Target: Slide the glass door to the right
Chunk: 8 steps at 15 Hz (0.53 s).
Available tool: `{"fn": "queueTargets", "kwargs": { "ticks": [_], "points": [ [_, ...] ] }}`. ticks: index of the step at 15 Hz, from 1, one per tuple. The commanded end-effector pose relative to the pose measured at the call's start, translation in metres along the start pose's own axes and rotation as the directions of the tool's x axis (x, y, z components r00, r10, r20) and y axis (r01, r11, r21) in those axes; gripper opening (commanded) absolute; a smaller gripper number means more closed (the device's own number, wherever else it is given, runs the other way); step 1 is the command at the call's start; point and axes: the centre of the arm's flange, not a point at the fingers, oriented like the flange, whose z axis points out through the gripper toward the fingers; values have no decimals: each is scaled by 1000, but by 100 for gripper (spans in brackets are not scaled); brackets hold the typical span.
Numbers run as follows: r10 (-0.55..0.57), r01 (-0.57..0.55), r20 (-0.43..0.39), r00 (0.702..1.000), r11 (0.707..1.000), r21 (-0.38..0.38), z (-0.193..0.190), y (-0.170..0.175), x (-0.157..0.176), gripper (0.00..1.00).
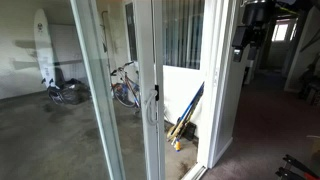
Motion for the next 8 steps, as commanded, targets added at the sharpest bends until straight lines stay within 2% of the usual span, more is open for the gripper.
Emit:
{"fn": "queueTargets", "kwargs": {
  "ticks": [1, 7, 8],
  "points": [
    [0, 0, 0, 1000, 1000, 0, 0, 0, 0, 100],
    [0, 0, 0, 1000, 1000, 0, 0, 0, 0, 100],
    [-12, 12, 15, 1000, 1000, 7, 4, -5, 8, 100]
  ]
}}
